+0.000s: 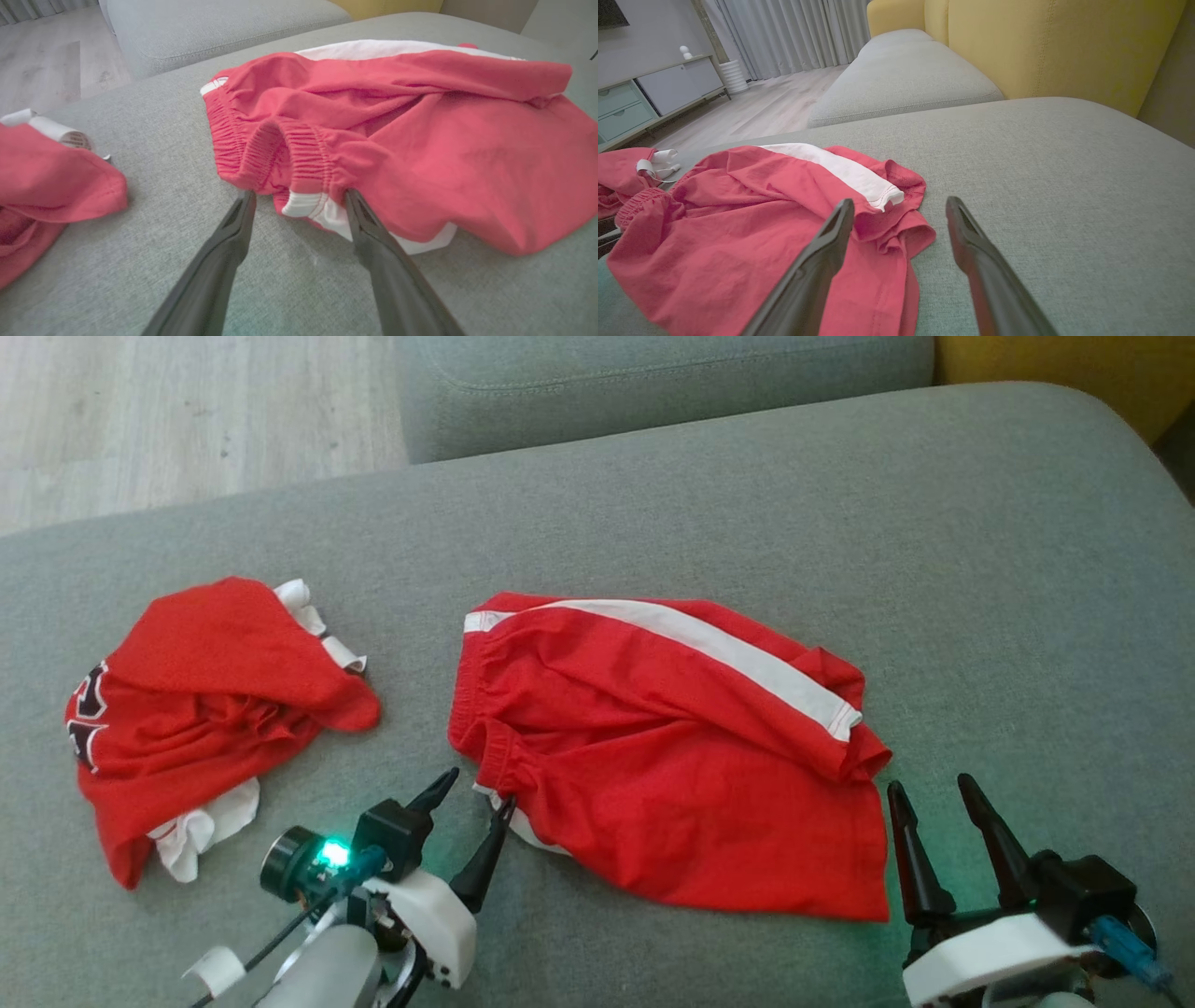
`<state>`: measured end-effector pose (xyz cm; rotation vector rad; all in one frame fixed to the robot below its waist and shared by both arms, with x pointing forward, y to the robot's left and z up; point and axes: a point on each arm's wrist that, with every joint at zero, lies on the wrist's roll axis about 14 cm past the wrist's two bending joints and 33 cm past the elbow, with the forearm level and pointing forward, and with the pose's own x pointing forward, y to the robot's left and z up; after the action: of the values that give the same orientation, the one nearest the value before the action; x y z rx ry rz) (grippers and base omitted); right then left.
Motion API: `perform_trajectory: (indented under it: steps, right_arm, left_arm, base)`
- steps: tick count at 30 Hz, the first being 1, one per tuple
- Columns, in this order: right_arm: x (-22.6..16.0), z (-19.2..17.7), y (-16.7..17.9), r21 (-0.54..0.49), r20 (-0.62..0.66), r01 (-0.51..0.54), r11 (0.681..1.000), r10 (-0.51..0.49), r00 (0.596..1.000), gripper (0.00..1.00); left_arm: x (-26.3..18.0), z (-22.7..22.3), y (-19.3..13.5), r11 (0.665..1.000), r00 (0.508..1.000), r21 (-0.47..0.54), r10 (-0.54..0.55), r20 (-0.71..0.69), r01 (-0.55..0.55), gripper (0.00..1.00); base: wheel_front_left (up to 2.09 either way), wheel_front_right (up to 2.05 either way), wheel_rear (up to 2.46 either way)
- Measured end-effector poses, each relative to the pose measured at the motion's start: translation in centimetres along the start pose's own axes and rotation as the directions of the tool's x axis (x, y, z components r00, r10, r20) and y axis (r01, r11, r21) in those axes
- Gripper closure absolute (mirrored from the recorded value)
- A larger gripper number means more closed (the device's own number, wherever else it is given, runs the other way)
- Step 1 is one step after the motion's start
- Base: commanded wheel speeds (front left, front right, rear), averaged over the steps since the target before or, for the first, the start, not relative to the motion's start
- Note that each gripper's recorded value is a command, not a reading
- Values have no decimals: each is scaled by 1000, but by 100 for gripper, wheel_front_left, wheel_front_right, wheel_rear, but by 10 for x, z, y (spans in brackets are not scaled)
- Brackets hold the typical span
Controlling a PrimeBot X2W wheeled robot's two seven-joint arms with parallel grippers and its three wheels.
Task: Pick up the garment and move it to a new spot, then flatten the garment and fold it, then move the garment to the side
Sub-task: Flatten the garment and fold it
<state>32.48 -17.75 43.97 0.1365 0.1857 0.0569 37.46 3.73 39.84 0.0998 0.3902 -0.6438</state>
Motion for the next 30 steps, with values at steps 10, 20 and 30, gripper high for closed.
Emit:
perform_trajectory:
  steps: [10,20,30]
  right_arm:
    - [0,-4,-2,-5,-18,9,1000,-9,1000,0]
    - [-5,-19,6,-75,-114,-75,994,66,991,0]
    - [-43,-64,9,-127,-372,-231,965,169,912,0]
  left_arm:
    - [8,-7,-1,1000,999,18,-22,-43,23,1]
    - [12,6,0,1000,1000,-22,-21,12,21,100]
    - [10,14,1,1000,999,-24,-15,37,16,100]
  base:
    - [0,0,0]
    - [0,0,0]
    - [0,0,0]
